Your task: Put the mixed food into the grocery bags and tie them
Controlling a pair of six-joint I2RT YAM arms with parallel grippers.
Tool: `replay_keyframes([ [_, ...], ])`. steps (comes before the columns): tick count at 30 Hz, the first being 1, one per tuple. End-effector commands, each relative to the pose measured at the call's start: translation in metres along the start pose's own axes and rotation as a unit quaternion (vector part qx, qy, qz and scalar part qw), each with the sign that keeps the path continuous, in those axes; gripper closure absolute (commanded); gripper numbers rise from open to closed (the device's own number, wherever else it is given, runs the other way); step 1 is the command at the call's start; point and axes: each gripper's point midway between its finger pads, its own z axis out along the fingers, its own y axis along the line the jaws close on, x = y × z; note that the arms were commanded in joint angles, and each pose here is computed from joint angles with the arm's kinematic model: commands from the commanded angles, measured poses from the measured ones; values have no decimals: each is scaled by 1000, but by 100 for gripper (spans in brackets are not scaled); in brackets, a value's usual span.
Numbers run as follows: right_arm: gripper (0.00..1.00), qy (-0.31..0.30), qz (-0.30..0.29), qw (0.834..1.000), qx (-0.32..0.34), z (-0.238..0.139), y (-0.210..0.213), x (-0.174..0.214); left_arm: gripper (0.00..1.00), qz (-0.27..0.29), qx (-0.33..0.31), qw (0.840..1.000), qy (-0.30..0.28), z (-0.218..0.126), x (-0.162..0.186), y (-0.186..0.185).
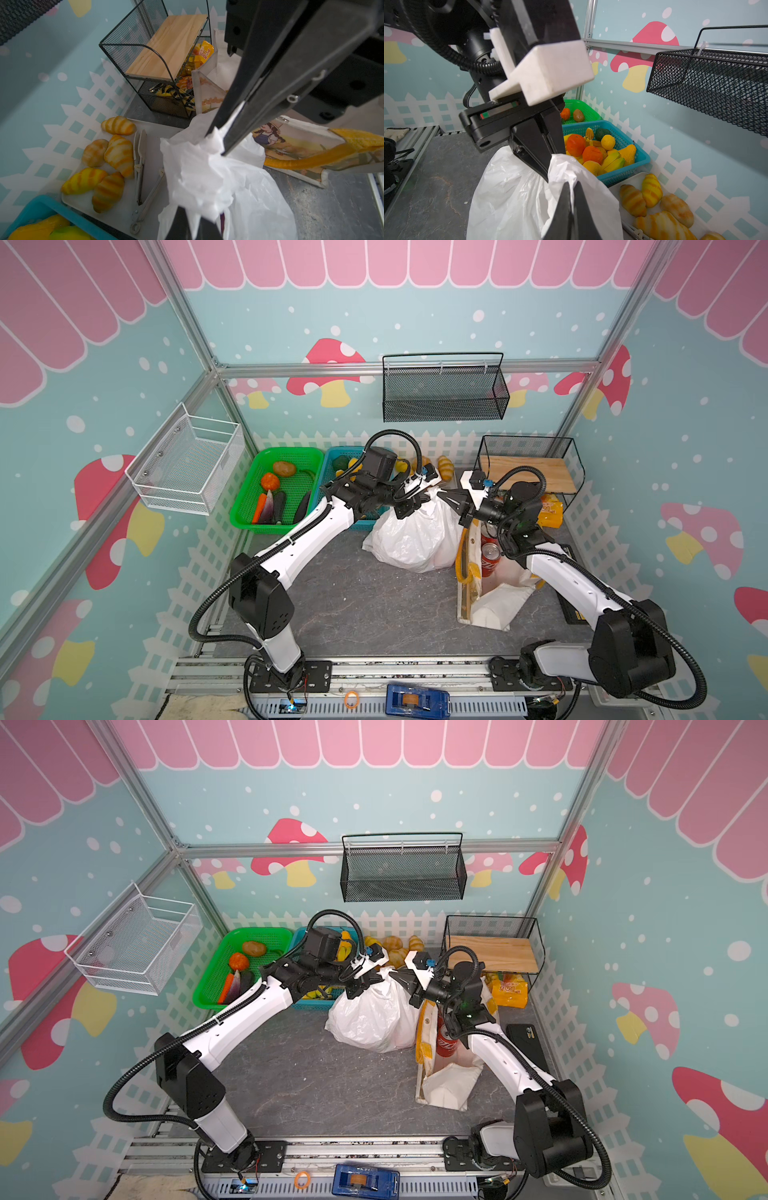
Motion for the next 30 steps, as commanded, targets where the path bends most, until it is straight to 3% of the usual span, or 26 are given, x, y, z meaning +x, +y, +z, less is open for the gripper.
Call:
replay_keyframes([
  [1,70,-11,-86,996,24,-12,2,-12,100,63,4,998,-10,-4,-2,-7],
  [4,55,0,-141,990,25,-17,7,-6,100,95,-2,995,-18,-8,-5,-9],
  [6,38,1,-159,987,20,-18,10,-4,100,114,-3,993,-17,-7,-5,-11],
  [11,28,1,-164,986,-4,-13,14,3,100,143,-1,990,-17,-5,-6,-17],
  [19,32,17,-160,987,-17,-5,13,23,100,164,-4,986,-27,-9,-10,-20],
  [30,60,36,-153,987,-26,5,12,38,100,173,-10,985,-19,-9,-7,-19],
])
